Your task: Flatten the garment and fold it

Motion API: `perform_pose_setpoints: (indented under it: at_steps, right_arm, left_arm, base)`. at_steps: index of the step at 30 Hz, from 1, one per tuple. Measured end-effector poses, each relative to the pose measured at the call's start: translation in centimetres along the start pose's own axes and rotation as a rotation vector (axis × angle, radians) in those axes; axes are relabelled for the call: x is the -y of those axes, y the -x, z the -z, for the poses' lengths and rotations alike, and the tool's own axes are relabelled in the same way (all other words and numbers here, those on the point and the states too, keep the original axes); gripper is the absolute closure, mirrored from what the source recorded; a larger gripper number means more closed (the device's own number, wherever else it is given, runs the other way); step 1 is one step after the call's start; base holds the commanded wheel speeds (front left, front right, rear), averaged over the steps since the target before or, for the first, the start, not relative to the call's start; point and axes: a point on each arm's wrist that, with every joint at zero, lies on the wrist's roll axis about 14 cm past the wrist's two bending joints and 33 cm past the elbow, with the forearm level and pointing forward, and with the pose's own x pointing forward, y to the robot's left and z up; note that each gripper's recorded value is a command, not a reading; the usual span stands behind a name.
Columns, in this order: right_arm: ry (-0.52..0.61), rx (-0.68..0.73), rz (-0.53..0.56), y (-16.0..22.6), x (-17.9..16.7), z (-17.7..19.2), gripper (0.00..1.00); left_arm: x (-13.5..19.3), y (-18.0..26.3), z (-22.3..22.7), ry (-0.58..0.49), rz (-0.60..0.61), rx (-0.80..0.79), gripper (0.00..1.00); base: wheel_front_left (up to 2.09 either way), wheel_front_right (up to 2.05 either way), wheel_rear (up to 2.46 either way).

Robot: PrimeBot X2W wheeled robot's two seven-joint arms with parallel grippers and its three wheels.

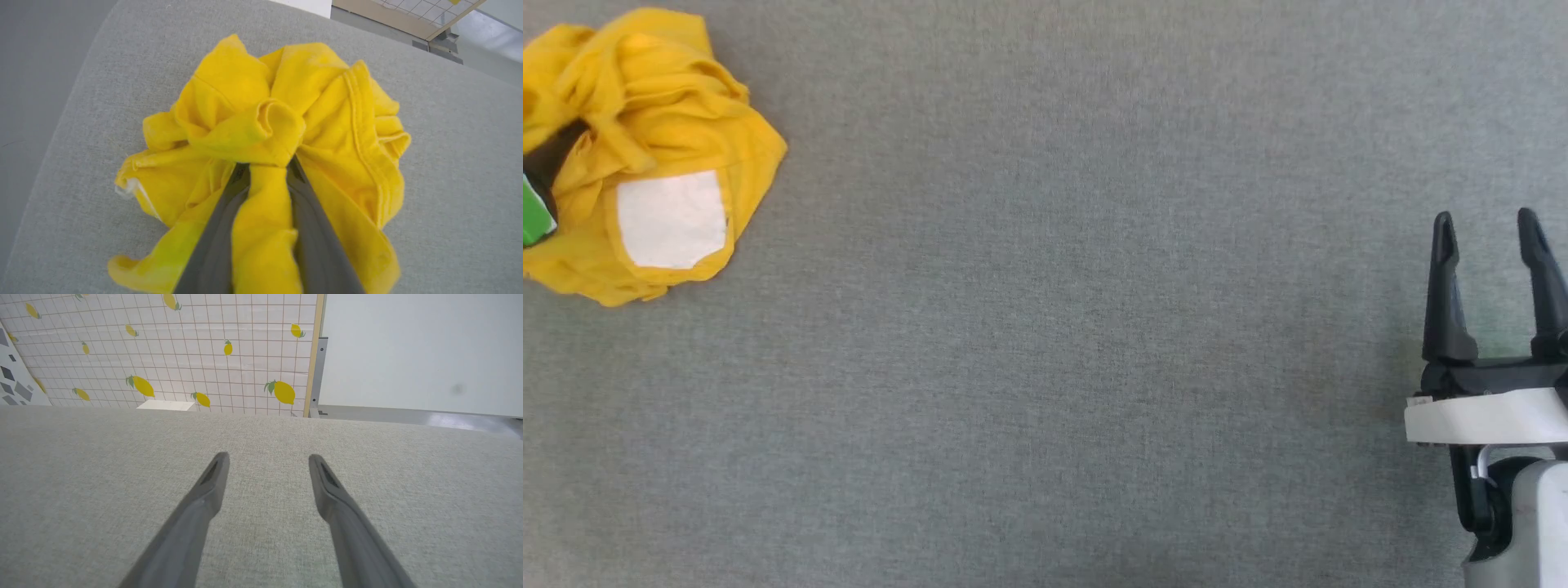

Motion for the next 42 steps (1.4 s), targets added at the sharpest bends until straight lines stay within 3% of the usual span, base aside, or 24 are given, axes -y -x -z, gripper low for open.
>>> perform_pose_setpoints:
  at_steps: [10,20,32,42]
  right_arm:
    - [-0.057,0.062,0.016,0.9,0.2,-2.8,0.00]
    - [-0.081,0.114,0.041,2.3,1.0,-5.3,0.00]
    - [-0.093,0.154,0.089,4.2,2.7,-7.1,0.00]
    - [-0.092,0.149,0.178,6.5,5.7,-7.1,0.00]
  left_arm:
    - [5.2,5.0,-6.3,-0.110,0.151,0.192,1.00]
    - [14.6,10.4,-10.0,-0.282,0.388,0.336,1.00]
    - [27.4,13.9,-6.2,-0.487,0.728,0.323,1.00]
    - [34.3,13.2,-1.1,-0.507,0.930,0.266,1.00]
  base:
    - [0.00,0.00,0.00]
    - [0.00,0.00,0.00]
    - [0.00,0.00,0.00]
    - [0.00,0.00,0.00]
